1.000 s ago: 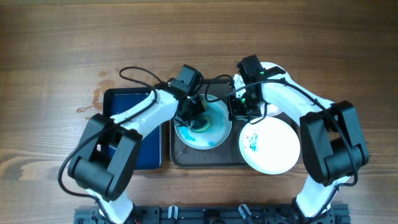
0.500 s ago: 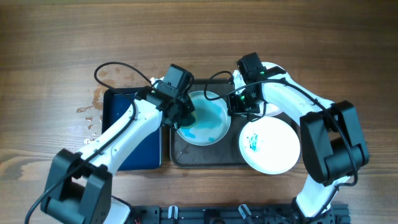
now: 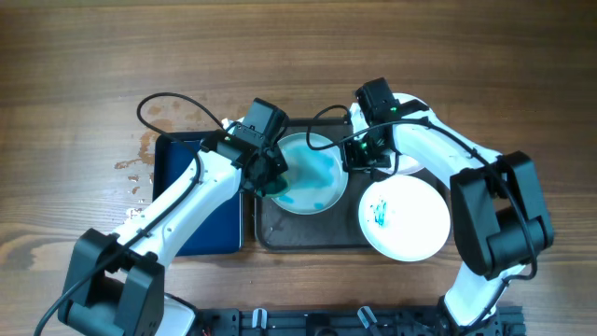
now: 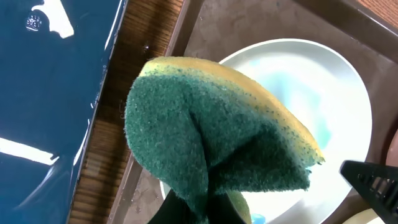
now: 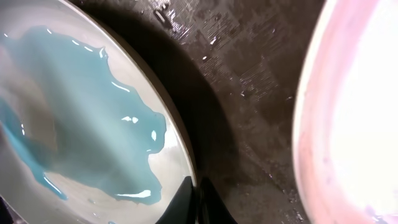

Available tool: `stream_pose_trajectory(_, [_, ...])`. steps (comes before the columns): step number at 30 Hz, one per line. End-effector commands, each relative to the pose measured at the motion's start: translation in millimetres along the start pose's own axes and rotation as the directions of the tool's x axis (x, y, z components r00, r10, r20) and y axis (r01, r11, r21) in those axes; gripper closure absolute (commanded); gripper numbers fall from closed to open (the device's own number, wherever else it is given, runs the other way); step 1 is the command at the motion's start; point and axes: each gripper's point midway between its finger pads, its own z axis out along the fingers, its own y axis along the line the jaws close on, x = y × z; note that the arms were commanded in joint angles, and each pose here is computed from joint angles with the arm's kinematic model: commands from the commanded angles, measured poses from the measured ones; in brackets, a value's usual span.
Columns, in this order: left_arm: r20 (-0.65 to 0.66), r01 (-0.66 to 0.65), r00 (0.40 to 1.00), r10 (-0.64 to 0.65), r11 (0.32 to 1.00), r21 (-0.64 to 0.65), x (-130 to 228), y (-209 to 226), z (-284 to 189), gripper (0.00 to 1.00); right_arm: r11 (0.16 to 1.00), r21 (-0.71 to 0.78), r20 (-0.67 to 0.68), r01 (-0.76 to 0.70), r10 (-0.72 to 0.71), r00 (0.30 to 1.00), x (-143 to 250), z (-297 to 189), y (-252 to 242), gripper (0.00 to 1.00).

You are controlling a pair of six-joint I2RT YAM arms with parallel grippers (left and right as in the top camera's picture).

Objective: Clean dirty plates on tray and stack at the side

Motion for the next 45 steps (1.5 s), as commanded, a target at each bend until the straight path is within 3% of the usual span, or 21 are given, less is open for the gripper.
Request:
stream_pose_trajectory(1, [0.033, -0.004, 0.999, 0.004, 1.000, -0.001, -7, 3, -6, 0.96, 0.998, 0.046, 0.075, 0.038, -0.041, 0.996, -12, -17, -4, 0.95])
stream_pose_trajectory(20, [0.033, -0.004, 0.999, 0.004, 1.000, -0.001, -7, 3, -6, 0.96, 0.989, 0.096, 0.220, 0.113, -0.132, 0.967, -27, -66, 5, 0.96])
stream_pose_trajectory(43, [0.033, -0.005, 0.999, 0.005, 1.000, 0.000, -7, 3, -6, 0.96, 0.989, 0.095, 0.223, 0.113, -0.132, 0.966, -27, -67, 6, 0.96])
stream_pose_trajectory(45, [0.011, -0.080, 0.997, 0.080, 0.995, 0.051, -3, -7, -7, 0.96, 0.989, 0.095, 0.222, 0.112, -0.131, 0.966, -27, -67, 6, 0.96])
